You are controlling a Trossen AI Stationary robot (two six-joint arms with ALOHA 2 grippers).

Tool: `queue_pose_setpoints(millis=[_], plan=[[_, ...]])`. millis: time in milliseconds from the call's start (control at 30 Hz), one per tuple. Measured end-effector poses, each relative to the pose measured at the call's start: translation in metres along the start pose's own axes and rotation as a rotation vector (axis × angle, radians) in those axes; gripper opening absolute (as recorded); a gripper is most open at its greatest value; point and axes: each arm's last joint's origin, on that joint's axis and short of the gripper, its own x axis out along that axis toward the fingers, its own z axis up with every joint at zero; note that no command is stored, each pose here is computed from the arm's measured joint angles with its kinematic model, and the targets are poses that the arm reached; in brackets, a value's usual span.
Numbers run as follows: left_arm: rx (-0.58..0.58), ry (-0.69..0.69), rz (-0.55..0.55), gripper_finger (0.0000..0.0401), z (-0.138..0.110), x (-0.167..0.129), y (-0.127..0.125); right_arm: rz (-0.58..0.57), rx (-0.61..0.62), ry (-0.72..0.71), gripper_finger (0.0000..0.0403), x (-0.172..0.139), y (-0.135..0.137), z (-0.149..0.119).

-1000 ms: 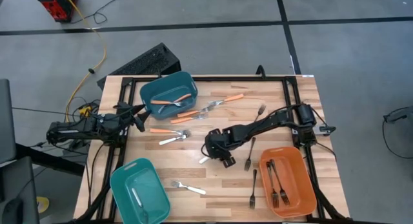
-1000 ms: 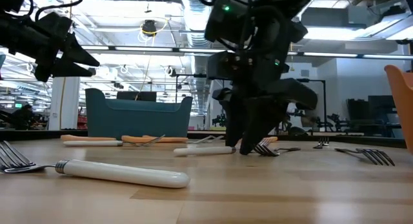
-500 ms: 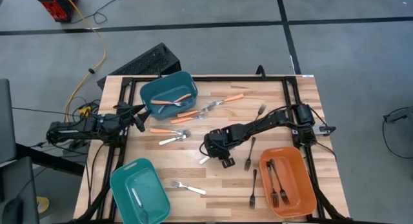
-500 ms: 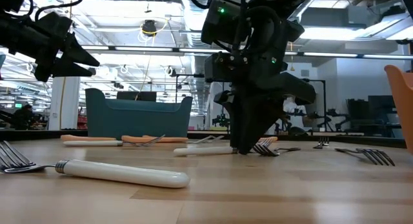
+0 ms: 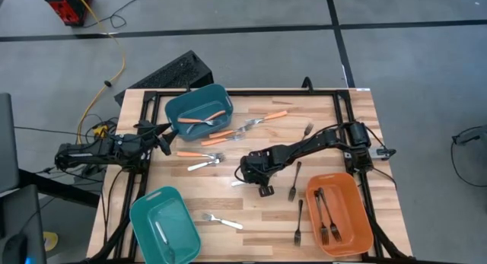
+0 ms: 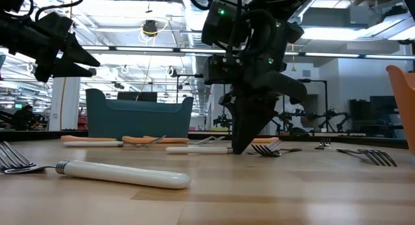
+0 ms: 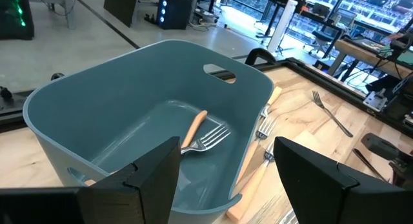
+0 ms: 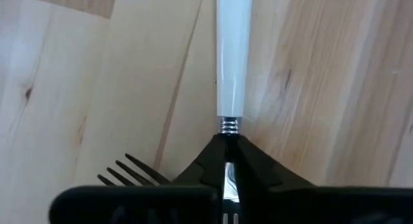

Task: Sort silverware by color (type)
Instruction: Put the white fork into the green bin

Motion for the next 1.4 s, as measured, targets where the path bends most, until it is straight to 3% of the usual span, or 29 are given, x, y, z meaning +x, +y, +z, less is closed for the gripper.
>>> queue_pose_setpoints(millis=[267, 667, 1233, 1400], plan=[[-0.002, 0.0, 0.0, 0.0235, 0.0, 0.0, 0.0, -0.027, 0.045, -0.025, 0.003, -0.006, -0.002, 0.011], [0.0, 0.0, 0.0, 0.0235, 0.0, 0.0, 0.0, -0.143, 0.03, -0.191, 0.0029, -0.039, -0.009, 0.053], [0.002, 0.001, 0.001, 0.0235, 0.0, 0.0, 0.0, -0.268, -0.186, -0.686, 0.0029, -0.124, -0.001, 0.13], [0.002, 0.001, 0.001, 0.0235, 0.0, 0.0, 0.0, -0.236, -0.25, -0.86, 0.0029, -0.135, 0.004, 0.141]])
